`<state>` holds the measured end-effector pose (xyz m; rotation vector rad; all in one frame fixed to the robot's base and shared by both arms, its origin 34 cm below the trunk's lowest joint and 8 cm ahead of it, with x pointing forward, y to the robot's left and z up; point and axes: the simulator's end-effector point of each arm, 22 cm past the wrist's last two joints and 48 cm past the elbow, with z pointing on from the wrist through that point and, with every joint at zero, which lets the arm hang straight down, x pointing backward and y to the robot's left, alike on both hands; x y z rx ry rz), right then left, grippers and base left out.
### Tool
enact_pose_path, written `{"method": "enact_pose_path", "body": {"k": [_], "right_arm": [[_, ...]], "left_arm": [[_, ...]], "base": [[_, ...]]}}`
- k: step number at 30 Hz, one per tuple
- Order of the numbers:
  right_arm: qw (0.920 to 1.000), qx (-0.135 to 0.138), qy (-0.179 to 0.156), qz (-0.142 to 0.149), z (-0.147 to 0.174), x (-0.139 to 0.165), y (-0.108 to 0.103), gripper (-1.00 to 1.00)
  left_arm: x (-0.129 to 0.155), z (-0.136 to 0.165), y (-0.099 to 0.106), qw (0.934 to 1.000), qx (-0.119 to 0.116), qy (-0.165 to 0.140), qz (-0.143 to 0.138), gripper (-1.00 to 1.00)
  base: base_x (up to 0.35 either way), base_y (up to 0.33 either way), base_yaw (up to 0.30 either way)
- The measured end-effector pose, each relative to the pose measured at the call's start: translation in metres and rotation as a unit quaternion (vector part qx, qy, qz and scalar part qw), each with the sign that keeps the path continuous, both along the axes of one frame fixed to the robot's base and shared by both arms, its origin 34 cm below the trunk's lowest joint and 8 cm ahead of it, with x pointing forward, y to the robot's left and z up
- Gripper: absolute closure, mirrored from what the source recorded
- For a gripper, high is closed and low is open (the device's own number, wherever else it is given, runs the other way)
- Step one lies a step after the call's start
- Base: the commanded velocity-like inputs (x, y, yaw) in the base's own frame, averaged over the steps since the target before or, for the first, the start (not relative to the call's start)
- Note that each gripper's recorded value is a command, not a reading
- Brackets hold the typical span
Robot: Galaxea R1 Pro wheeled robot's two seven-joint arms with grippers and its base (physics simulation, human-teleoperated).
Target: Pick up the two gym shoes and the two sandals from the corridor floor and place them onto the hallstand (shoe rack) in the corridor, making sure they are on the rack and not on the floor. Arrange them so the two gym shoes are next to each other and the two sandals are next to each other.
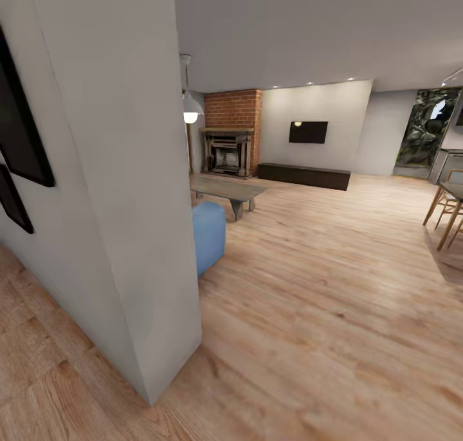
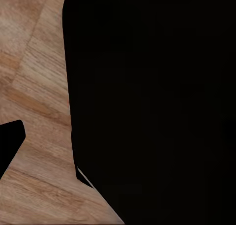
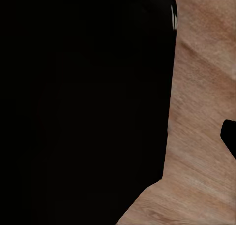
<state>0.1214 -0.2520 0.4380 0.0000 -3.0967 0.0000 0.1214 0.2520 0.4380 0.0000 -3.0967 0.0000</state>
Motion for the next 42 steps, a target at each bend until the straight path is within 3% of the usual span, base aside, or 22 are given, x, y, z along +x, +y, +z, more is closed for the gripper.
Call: {"method": "enact_pose_path", "body": {"k": [3,31,42], "right_arm": [[1.0,-0.002,-0.001,0.0,0.0,0.003,-0.002,-1.0],[1.0,-0.002,-0.001,0.0,0.0,0.003,-0.002,-1.0],[1.0,-0.001,-0.001,-0.001,0.0,0.005,-0.002,-1.0]], "left_arm": [[0.006,0.0,-0.013,0.9999,-0.008,-0.006,0.001,-1.0],[0.008,0.0,-0.013,0.9999,-0.008,-0.009,0.001,-1.0],[0.019,0.0,-0.016,0.9998,-0.011,-0.019,0.003,-1.0]], "base": [[0.0,0.0,0.0],[-0.003,0.0,0.0],[-0.254,0.0,0.0]]}}
